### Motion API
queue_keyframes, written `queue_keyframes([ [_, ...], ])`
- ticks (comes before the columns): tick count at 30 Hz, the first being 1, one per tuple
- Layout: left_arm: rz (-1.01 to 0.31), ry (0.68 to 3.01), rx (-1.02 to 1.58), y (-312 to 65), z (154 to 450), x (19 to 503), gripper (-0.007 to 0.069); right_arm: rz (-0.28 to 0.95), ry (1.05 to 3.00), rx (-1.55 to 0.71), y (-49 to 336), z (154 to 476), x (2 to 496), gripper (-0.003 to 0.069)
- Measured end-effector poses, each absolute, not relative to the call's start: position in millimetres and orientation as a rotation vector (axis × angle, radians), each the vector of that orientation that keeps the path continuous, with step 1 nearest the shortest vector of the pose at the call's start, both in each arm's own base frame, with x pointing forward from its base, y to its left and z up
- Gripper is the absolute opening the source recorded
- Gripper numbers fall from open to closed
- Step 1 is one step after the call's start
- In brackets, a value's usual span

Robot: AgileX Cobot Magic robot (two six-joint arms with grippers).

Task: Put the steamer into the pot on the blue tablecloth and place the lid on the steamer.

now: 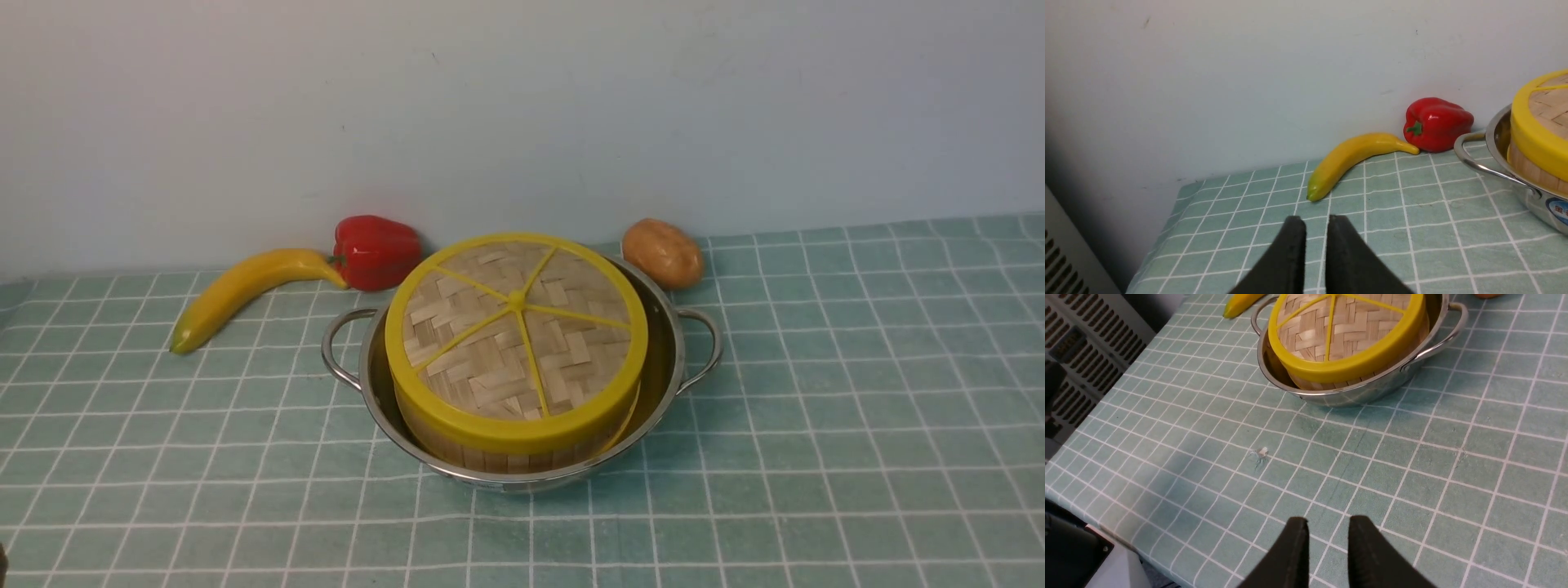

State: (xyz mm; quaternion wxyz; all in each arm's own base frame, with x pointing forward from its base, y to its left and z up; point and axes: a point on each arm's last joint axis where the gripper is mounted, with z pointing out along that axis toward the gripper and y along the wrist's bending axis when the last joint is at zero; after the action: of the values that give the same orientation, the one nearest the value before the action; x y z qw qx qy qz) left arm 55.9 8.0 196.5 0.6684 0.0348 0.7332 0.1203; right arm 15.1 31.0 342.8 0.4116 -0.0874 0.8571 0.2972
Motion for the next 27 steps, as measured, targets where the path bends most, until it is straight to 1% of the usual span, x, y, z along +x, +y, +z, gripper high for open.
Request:
queue_keyframes([
  [2, 0.271, 1.652, 0.079, 7.9, 196.6, 55.9, 0.0075, 0.748, 2.157, -0.220, 31.0, 342.8, 15.1, 0.0174],
  [3, 0.271, 1.652, 0.079, 7.9, 196.6, 55.9, 0.0075, 0.726, 2.148, -0.220, 30.2, 342.9, 15.7, 0.0179],
  [5, 0.272, 1.652, 0.078, 8.0, 196.6, 55.9, 0.0081, 0.638, 2.074, -0.187, 26.7, 345.6, 19.4, 0.0185],
  [8, 0.272, 1.652, 0.078, 8.0, 196.6, 55.9, 0.0085, 0.427, 1.859, -0.105, 17.7, 354.5, 29.4, 0.0195],
  [9, 0.272, 1.652, 0.078, 8.0, 196.6, 55.9, 0.0085, 0.338, 1.756, -0.073, 13.8, 356.6, 33.6, 0.0199],
  [11, 0.272, 1.651, 0.078, 8.0, 196.7, 55.9, 0.0087, 0.215, 1.652, -0.038, 8.4, 353.6, 36.9, 0.0204],
  [12, 0.272, 1.651, 0.078, 8.0, 196.7, 55.9, 0.0093, 0.161, 1.615, -0.018, 6.0, 348.8, 38.2, 0.0206],
  [14, 0.272, 1.651, 0.078, 8.0, 196.7, 55.9, 0.0096, 0.120, 1.592, 0.003, 4.2, 341.6, 39.6, 0.0209],
  [15, 0.272, 1.651, 0.078, 8.0, 196.7, 55.9, 0.0097, 0.070, 1.577, 0.046, 1.6, 324.2, 42.2, 0.0213],
  [18, 0.272, 1.651, 0.078, 8.0, 196.7, 55.9, 0.0103, 0.034, 1.594, 0.084, -0.8, 290.8, 48.5, 0.0222],
  [19, 0.272, 1.651, 0.078, 8.0, 196.7, 55.9, 0.0104, 0.031, 1.588, 0.087, -1.0, 288.9, 48.3, 0.0223],
  [20, 0.272, 1.651, 0.078, 8.0, 196.7, 55.9, 0.0108, 0.025, 1.604, 0.094, -1.7, 267.0, 51.3, 0.0229],
  [23, 0.272, 1.651, 0.078, 8.0, 196.7, 55.9, 0.0117, 0.020, 1.598, 0.101, -2.2, 237.9, 52.3, 0.0236],
  [27, 0.272, 1.649, 0.078, 8.0, 196.9, 56.0, 0.0118, 0.015, 1.613, 0.102, -2.7, 210.0, 55.1, 0.0239],
])
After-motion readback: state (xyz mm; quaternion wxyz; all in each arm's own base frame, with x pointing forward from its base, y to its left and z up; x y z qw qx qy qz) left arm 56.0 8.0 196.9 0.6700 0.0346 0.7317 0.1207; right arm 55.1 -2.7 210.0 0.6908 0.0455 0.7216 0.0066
